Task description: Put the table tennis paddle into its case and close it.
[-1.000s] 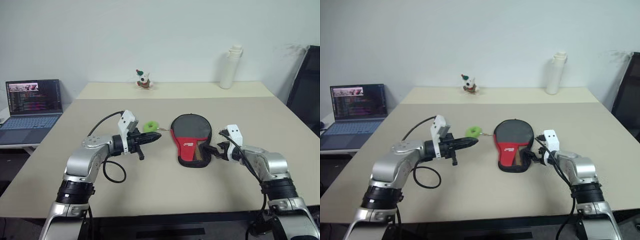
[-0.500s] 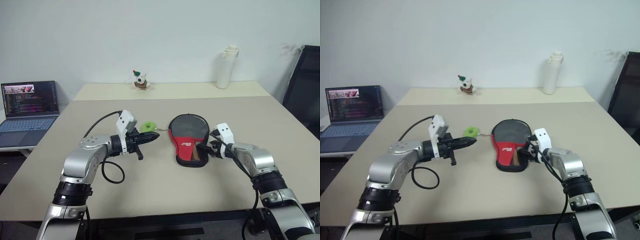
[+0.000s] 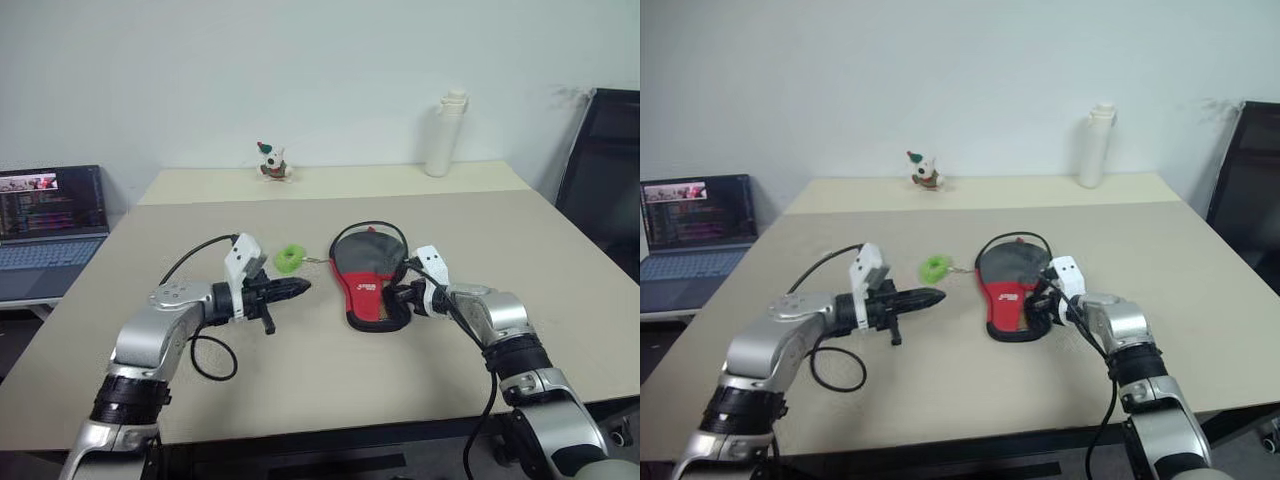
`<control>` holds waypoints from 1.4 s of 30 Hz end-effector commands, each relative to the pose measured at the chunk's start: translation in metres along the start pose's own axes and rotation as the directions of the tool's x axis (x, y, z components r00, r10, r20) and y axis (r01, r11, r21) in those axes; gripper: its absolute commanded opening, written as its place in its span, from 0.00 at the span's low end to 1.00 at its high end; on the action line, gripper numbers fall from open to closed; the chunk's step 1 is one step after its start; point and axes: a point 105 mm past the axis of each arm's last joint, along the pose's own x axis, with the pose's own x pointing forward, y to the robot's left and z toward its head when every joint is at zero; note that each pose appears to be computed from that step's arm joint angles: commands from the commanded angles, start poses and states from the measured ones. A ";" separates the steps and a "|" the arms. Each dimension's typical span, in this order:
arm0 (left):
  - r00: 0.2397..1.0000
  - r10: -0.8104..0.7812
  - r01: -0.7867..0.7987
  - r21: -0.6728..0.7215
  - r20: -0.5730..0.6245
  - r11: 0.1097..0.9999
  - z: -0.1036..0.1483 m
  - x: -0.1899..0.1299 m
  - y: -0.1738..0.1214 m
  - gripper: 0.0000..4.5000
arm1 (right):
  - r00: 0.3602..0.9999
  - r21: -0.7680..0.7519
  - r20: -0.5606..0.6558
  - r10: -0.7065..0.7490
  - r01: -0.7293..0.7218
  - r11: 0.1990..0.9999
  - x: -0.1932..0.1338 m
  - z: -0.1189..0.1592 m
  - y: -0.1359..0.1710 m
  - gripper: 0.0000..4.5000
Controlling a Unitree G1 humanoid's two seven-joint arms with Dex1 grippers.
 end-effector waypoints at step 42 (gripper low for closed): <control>0.937 -0.328 0.334 0.029 -0.124 0.942 -0.017 -0.021 -0.048 0.00 | 0.982 0.152 -0.162 0.093 -0.068 0.986 -0.079 -0.083 0.057 0.01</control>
